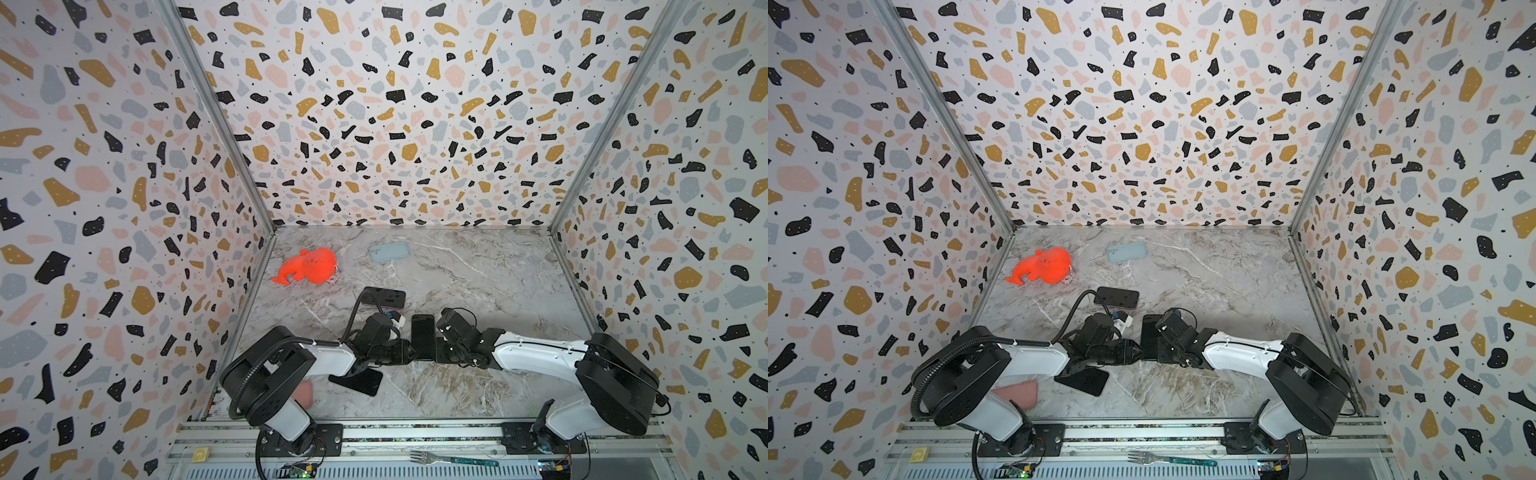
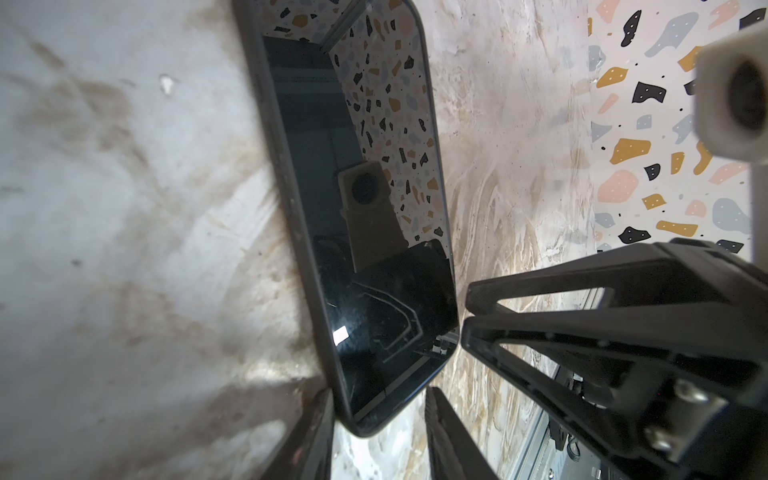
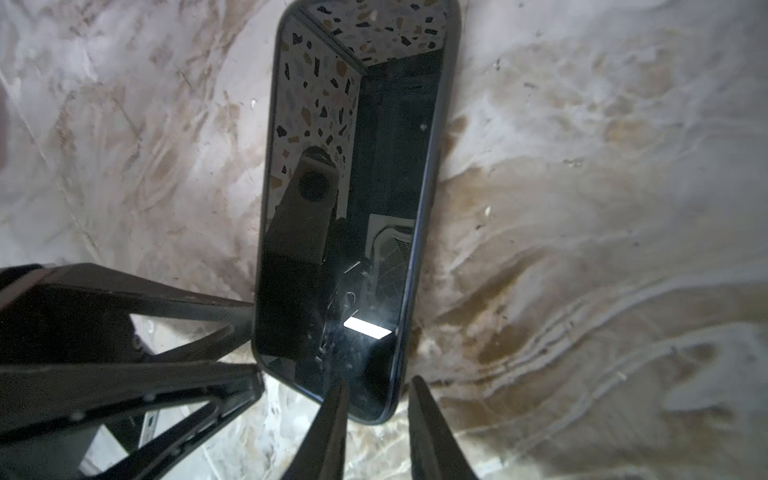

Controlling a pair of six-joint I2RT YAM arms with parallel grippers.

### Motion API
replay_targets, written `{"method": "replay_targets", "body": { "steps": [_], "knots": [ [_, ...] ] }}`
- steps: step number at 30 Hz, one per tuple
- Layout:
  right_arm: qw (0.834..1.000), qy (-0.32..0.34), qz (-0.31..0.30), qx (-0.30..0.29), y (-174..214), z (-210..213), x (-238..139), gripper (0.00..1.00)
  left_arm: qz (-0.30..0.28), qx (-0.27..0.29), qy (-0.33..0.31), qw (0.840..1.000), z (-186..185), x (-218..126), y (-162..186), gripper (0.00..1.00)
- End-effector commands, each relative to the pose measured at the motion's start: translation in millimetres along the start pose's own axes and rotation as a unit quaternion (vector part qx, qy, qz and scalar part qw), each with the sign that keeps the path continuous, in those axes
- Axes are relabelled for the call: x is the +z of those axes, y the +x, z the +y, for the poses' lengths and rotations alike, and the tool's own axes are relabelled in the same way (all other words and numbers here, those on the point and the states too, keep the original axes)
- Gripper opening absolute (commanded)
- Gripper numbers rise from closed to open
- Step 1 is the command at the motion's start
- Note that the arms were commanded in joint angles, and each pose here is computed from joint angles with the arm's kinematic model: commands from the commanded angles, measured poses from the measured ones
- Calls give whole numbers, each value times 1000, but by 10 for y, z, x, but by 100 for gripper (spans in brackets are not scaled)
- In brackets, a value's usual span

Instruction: Put the phone into the phone case

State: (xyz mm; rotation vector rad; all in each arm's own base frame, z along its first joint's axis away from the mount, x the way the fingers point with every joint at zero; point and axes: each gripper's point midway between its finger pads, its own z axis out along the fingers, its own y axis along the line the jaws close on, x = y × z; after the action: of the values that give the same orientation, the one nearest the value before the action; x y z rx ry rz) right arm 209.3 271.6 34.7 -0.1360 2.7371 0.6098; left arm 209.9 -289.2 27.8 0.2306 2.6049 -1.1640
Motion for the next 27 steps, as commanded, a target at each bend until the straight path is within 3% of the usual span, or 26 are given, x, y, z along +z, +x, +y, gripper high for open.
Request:
{"method": "replay_targets", "body": {
  "steps": [1,8,16,27],
  "knots": [
    [1000,3,2,-8,-19,20,7,28,33,-11,-25,999,146,17,198,40],
    [1000,-3,21,-5,61,-6,114,28,36,-10,-24,999,155,40,202,40],
    [999,-15,30,6,103,-29,152,17,37,-10,-23,999,155,47,202,40],
    [999,-17,35,10,144,-49,171,10,37,-10,-21,999,143,48,196,40]
  ]
}}
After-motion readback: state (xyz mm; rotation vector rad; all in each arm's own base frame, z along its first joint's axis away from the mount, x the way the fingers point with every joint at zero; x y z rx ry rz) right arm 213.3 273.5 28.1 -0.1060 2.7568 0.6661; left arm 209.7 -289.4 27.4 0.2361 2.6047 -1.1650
